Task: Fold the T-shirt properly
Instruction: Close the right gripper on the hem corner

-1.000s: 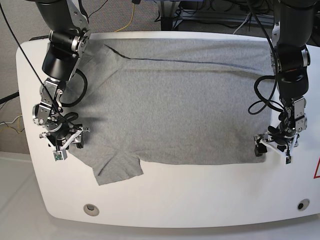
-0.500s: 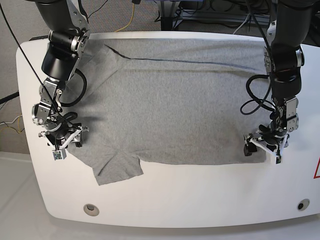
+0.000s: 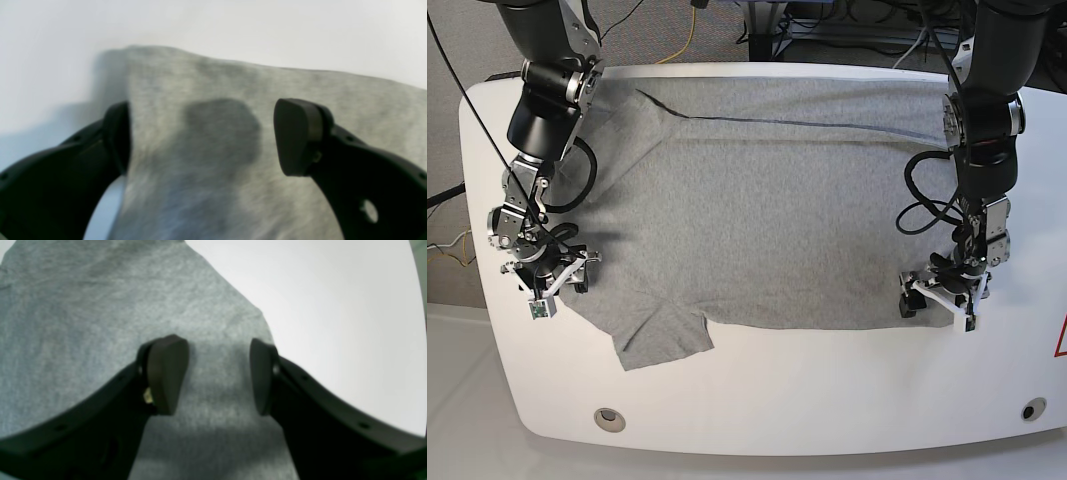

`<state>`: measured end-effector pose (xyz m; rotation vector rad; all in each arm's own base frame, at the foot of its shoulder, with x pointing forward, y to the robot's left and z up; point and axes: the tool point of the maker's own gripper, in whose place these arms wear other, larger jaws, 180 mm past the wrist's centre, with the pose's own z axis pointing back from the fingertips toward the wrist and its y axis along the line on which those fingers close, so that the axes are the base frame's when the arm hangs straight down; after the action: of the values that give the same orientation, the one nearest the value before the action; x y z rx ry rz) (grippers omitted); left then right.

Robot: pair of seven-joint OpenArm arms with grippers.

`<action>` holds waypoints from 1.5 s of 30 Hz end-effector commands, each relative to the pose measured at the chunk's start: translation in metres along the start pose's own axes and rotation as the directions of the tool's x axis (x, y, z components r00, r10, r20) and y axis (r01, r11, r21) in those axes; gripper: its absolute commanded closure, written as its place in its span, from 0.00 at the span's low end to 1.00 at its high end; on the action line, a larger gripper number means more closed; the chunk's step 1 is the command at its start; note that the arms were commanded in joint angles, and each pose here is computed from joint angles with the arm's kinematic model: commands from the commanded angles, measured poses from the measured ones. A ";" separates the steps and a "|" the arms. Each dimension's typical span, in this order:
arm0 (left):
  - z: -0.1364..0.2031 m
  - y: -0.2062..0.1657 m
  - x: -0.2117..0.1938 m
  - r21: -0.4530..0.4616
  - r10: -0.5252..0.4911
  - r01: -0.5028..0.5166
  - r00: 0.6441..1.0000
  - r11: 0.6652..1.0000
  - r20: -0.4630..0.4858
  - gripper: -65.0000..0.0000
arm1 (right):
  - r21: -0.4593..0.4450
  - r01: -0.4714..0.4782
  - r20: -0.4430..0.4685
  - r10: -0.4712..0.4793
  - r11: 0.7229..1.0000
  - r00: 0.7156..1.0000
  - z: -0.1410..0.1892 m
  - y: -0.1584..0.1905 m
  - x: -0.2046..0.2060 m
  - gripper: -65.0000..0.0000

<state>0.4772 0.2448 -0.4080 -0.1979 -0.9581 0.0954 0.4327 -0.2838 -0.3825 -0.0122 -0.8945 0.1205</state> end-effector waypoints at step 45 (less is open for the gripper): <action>0.002 0.002 0.004 -0.003 -0.002 0.002 1.000 1.000 -0.014 0.96 | -0.110 -0.021 0.106 0.033 0.994 0.994 0.021 -0.062 0.058 0.50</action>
<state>0.4681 0.2398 -0.4180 -0.2197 -0.9230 0.0965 0.4437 -0.3304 -0.3475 -0.1068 -0.9364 0.1035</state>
